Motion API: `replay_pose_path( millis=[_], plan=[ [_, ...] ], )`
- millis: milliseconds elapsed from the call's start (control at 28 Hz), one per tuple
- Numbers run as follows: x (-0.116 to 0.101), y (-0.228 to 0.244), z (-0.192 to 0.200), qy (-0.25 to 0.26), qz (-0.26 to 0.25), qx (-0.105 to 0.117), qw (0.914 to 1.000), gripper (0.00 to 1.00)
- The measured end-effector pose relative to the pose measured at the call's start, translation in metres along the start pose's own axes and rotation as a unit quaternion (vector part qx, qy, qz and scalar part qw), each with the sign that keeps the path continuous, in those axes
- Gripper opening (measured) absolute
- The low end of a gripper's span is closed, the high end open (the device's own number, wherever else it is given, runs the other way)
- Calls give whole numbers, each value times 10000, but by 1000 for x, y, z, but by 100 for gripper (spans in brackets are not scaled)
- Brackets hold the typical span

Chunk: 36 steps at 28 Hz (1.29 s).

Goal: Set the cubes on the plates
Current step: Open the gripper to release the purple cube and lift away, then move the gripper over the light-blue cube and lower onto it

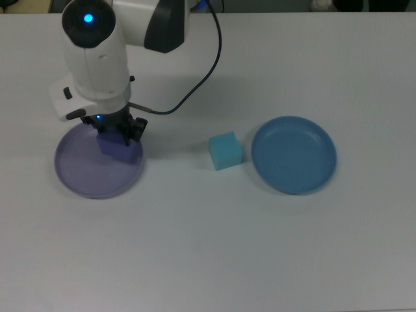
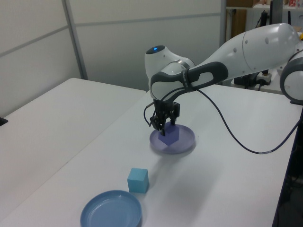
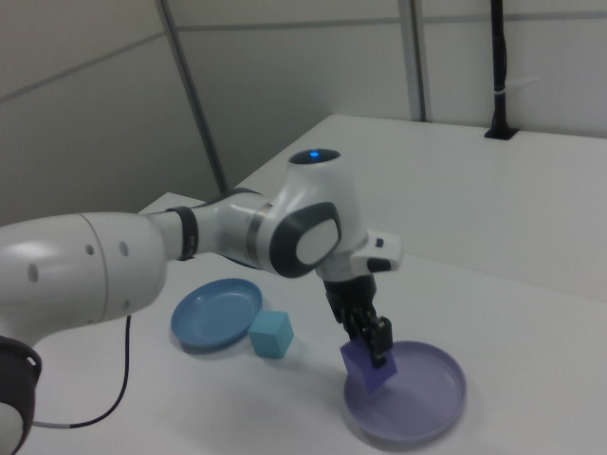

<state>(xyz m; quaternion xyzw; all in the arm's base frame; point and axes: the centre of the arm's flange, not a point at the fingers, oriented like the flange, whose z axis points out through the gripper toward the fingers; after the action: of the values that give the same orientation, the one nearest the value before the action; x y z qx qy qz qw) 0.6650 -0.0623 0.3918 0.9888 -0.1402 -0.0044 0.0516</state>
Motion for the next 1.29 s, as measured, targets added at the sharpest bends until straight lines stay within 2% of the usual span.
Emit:
replay_pose_path(
  millis=[143,286,321,357,500,643,786,893,1036,1143,1286],
  plan=[
    [2,4,15,-102,214,-20,9997,59],
    [7,7,19,-40,750,-21,9972,60],
    [8,9,19,-16,875,-33,9962,63],
    [10,12,18,10,1015,-69,9948,71],
    [14,18,13,93,1192,-119,9928,88],
    [19,20,-1,229,1276,-82,9915,100],
    [23,19,-20,387,1303,8,9907,100],
    [19,2,-29,393,1072,64,9934,100],
    [1,-64,-35,371,248,91,9990,100],
    [-16,-114,-38,387,-241,76,9989,100],
    [-31,-149,-40,401,-890,56,9952,100]
  ],
)
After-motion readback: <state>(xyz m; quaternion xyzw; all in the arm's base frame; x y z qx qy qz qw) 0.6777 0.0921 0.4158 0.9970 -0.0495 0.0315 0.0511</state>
